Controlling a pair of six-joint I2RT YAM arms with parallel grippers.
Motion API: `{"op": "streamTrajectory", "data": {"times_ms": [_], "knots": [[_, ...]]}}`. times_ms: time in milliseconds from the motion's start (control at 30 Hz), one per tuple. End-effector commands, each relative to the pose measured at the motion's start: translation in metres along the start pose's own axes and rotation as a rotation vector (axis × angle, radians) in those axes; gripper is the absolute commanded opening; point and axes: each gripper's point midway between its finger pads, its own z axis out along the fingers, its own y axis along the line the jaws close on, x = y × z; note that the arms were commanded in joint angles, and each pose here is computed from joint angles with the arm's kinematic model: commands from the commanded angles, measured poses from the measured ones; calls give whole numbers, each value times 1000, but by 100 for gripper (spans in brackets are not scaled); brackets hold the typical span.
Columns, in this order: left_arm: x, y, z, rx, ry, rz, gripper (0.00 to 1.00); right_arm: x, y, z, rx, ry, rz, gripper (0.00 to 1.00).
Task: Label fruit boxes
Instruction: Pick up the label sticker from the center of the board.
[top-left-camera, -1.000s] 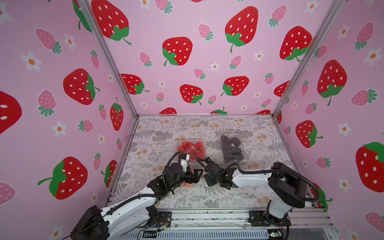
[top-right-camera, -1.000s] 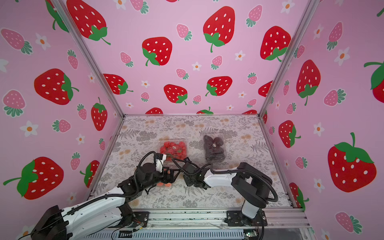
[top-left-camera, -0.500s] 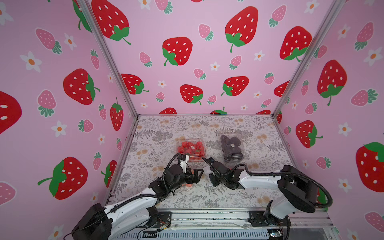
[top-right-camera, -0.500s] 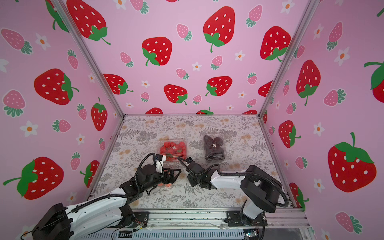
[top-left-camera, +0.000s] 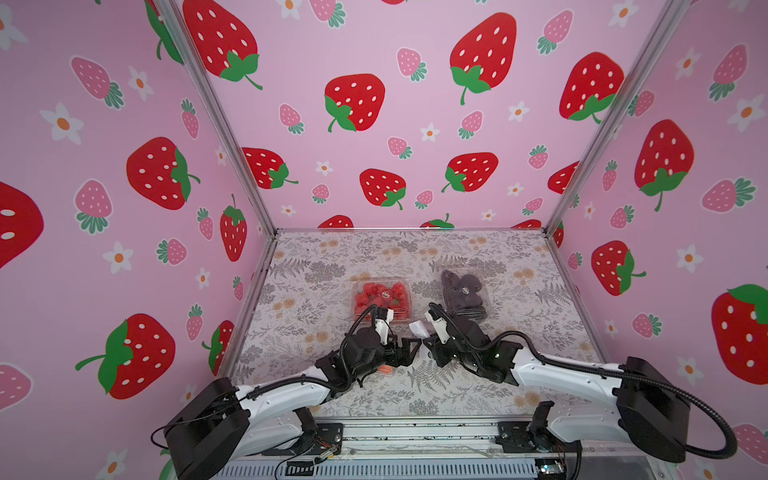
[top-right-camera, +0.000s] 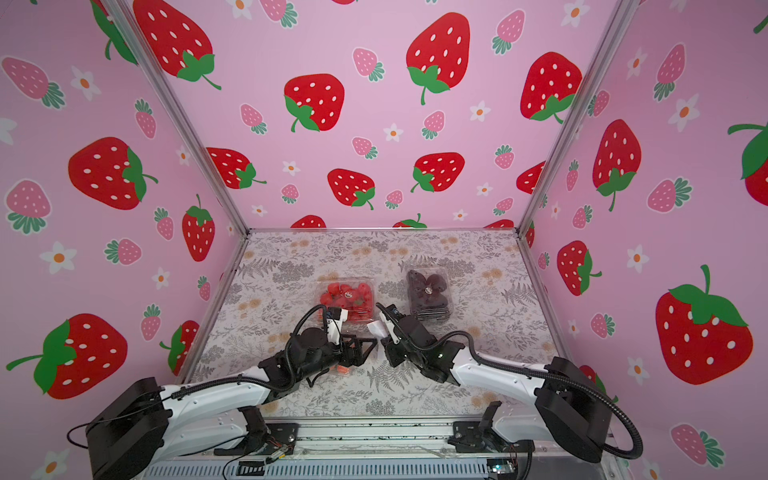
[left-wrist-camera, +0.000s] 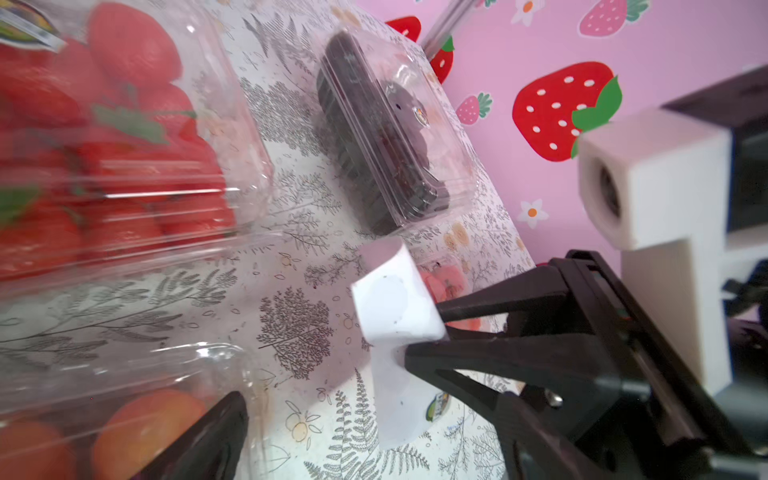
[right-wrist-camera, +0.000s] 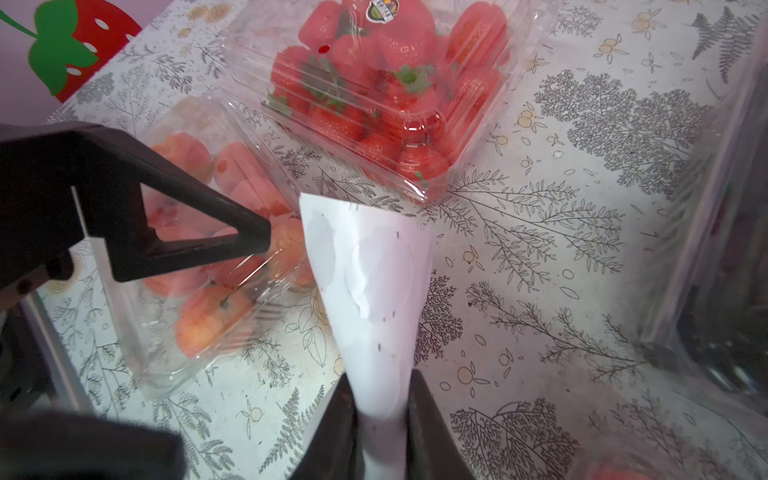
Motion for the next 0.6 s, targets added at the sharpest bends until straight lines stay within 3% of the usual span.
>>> {"op": "streamTrajectory", "data": {"times_ms": [0,200,367,433,567], "knots": [[-29,-5,-14,-15,-116,12,97,-3,10,-8,-76,-31,-10,22],[-31,-43,-10,161,-86,62,89,-18,33,-29,-213,-93,-13,22],[-38,-59,-3,222,-96,79,82,-20,41,-35,-259,-101,-16,21],[-43,-63,-4,240,-117,85,76,-19,41,-33,-261,-97,-15,21],[-38,-81,-3,318,-69,119,52,-20,46,-34,-290,-96,-29,22]]}}
